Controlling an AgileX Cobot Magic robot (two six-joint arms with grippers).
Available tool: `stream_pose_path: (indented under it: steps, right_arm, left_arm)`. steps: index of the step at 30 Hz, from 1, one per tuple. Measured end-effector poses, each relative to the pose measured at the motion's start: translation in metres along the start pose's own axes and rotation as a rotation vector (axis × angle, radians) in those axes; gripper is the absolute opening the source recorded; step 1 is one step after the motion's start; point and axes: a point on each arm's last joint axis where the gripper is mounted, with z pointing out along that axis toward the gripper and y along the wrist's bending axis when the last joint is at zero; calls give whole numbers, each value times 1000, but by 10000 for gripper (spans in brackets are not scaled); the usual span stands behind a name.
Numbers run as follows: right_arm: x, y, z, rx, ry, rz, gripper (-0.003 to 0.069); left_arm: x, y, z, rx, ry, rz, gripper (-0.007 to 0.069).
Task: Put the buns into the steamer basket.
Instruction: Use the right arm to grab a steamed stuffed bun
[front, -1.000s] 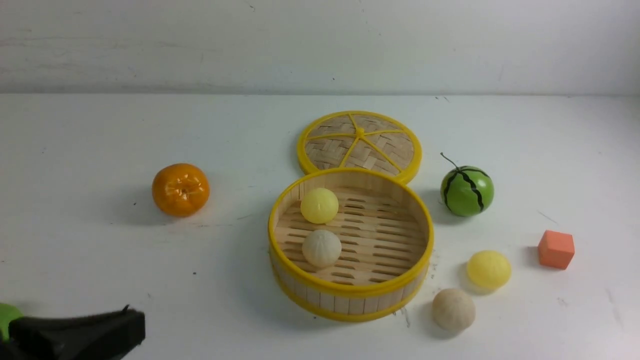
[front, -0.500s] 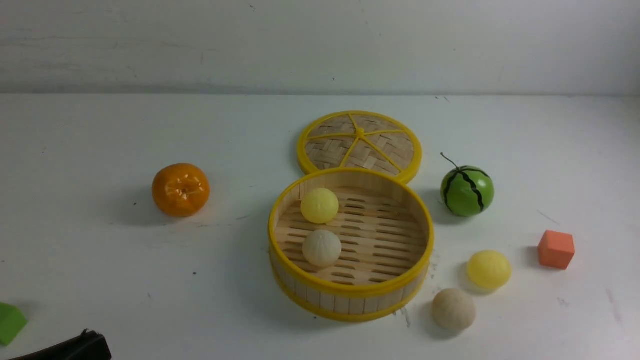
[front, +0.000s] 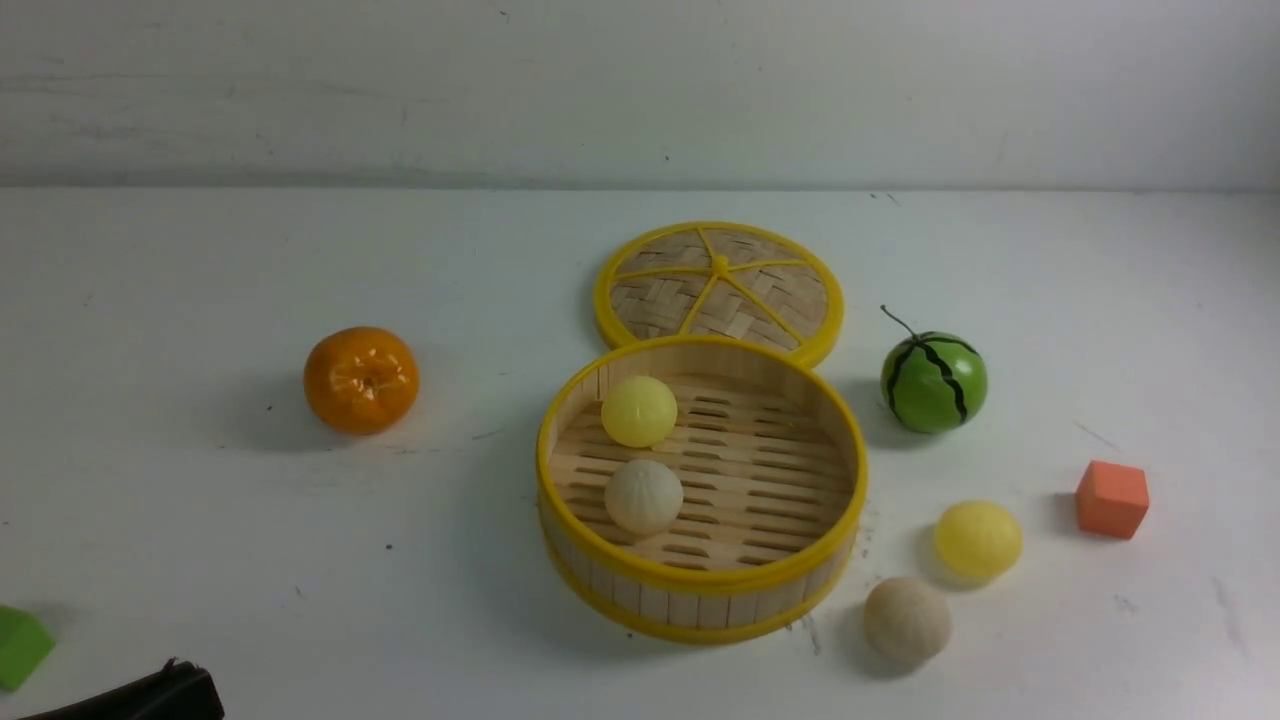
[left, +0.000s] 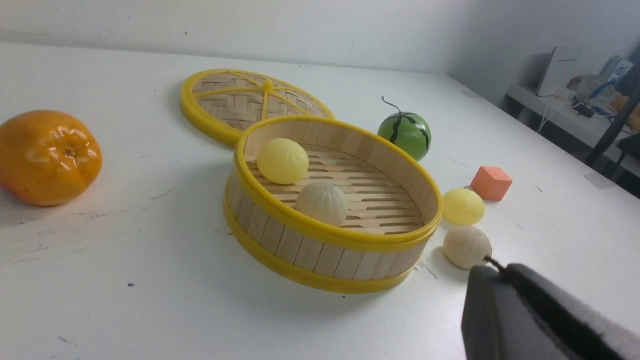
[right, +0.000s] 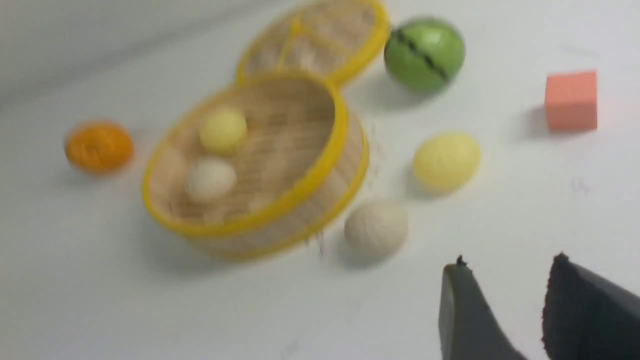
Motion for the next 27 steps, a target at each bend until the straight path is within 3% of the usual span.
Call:
stream_pose_path:
  steps: [4,14,19,27]
  right_arm:
    - [-26,13,25,1,307,-180,240]
    - [-60,27,166,24,697,-209,240]
    - [-62,45,211,16,771,-241,240]
    - [-68,46,225,61,740,-237,240]
  left_arm:
    - [0,0,0,0,0,0,-14]
    - [0,0,0,0,1,0,-13]
    - [0,0,0,0,1,-1,-11]
    - [0,0,0,0,1,-1,-2]
